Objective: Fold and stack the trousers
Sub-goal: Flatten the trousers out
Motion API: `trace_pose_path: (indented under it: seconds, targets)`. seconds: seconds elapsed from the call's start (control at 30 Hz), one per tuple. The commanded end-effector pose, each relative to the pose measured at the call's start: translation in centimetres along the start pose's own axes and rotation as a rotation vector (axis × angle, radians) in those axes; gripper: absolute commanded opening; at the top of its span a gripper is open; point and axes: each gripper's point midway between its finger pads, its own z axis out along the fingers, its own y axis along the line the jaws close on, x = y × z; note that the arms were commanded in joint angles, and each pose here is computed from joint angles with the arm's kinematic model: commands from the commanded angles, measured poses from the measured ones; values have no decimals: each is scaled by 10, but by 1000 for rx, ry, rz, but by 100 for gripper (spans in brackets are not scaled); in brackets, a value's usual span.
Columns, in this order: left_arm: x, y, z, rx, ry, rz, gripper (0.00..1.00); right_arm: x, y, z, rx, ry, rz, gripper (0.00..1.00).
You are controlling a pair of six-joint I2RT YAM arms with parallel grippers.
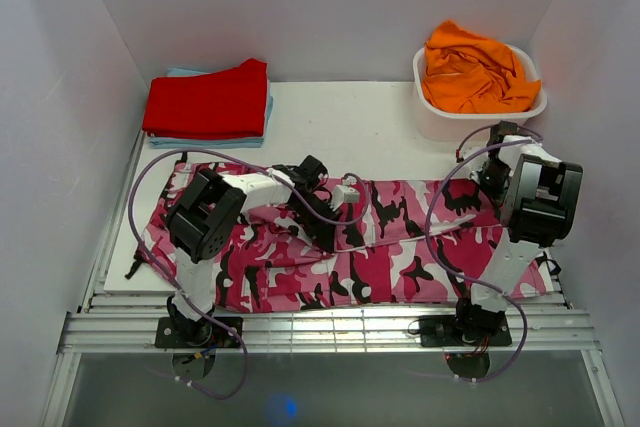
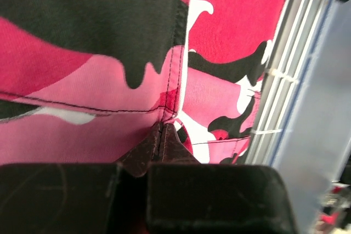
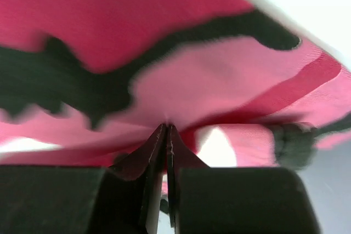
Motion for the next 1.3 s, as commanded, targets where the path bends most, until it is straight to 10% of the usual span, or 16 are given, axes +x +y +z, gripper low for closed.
trace_pose_path:
  seconds: [0.0,0.47,0.57,0.63,0.73,0.87,1.0,1.27]
  targets:
    - [43,80,3,-264,116,-88,0,45,-21,-5,65,155,-76,9]
    - [38,93,-5,-285,82,-177,0,113,-46,-32,57,274,-113,8]
    - [5,76,-28,-256,-12,-134,28,104,-42,-35,7,220,-103,8]
    - [-49,46,-81,-207,-189,-61,71,83,-48,-52,-23,124,-95,12]
    - [-90,42,-174,-276,-401,-29,83,28,-58,-80,-2,-102,-74,34]
    - [-43,103,-238,-495,-368,-189,81,-15,4,-107,-110,-249,-132,39]
    - [40,177,-245,-594,-295,-463,72,36,104,-105,-382,-197,-285,35]
    - [112,234,-241,-676,-251,-697,61,85,115,-43,-260,-39,-315,26]
